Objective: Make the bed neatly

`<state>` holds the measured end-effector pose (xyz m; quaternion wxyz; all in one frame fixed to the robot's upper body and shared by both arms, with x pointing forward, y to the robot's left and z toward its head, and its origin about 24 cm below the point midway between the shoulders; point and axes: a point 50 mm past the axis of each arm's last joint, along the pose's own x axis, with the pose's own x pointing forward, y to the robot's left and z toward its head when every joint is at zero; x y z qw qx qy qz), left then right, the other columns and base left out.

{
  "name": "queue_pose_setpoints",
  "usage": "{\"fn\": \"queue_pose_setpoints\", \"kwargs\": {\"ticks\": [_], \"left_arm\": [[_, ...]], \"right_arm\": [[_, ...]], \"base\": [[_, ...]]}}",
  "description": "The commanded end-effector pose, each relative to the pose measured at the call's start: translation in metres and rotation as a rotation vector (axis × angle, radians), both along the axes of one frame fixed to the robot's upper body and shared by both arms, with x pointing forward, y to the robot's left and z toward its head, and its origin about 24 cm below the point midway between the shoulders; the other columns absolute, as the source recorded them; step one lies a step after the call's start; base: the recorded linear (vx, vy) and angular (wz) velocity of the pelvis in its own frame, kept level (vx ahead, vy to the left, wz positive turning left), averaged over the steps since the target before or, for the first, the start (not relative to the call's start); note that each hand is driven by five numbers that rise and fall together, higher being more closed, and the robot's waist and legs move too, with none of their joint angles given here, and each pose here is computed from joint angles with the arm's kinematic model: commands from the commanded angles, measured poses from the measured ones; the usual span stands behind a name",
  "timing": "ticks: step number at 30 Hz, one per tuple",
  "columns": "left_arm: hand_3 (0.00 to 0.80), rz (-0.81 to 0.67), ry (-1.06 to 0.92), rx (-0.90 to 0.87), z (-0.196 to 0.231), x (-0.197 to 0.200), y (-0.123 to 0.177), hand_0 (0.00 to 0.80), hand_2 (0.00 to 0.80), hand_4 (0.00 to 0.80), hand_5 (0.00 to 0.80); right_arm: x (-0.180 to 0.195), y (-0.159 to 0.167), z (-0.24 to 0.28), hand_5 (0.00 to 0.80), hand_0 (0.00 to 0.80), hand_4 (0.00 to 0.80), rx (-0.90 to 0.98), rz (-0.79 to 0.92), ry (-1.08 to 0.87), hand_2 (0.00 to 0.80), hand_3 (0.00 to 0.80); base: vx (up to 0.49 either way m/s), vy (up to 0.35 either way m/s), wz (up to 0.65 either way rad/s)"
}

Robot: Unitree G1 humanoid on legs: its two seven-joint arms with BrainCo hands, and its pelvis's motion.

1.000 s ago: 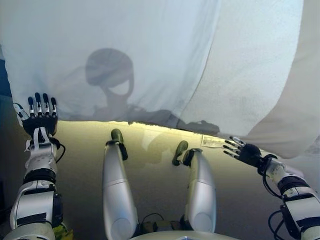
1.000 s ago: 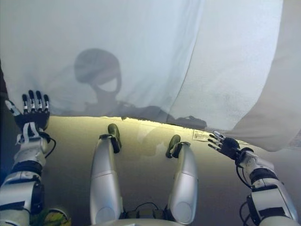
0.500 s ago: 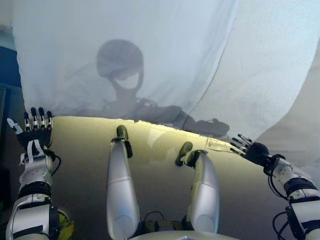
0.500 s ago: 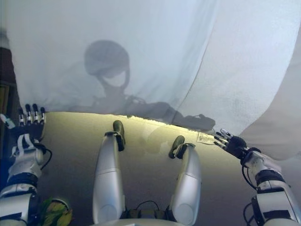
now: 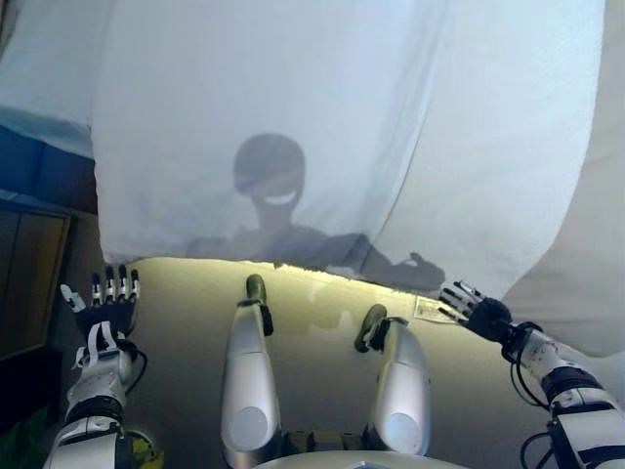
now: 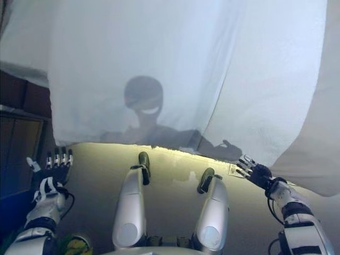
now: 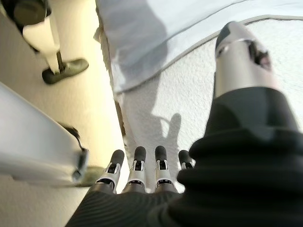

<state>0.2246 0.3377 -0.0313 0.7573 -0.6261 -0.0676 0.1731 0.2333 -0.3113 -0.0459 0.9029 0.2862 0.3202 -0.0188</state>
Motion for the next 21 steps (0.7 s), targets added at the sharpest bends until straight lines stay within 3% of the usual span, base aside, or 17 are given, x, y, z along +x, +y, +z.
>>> {"fn": "queue_pose_setpoints", "kwargs": {"ticks": [1, 9, 15, 21], "left_arm": [[0.000, -0.026, 0.133, 0.077, -0.018, -0.022, 0.002, 0.000, 0.000, 0.000, 0.000], [0.000, -0.288, 0.554, 0.404, -0.059, -0.056, -0.018, 0.000, 0.000, 0.000, 0.000], [0.000, -0.530, 0.841, 0.686, -0.088, -0.089, -0.040, 0.000, 0.000, 0.000, 0.000], [0.000, -0.770, 0.971, 0.750, -0.112, -0.109, -0.075, 0.000, 0.000, 0.000, 0.000]], "right_arm": [[-0.027, -0.008, -0.019, 0.000, 0.000, 0.000, -0.031, -0.051, 0.064, 0.000, 0.000], [-0.081, 0.021, -0.066, 0.000, 0.000, 0.000, 0.035, -0.058, 0.235, 0.000, 0.000], [-0.120, 0.045, -0.093, 0.000, 0.000, 0.000, 0.103, -0.194, 0.333, 0.000, 0.000], [-0.137, 0.068, -0.108, 0.000, 0.000, 0.000, 0.178, -0.366, 0.415, 0.000, 0.000]], "base": [[0.185, -0.118, -0.01], [0.212, -0.128, -0.06], [0.224, -0.109, -0.06], [0.103, -0.062, -0.10]]}}
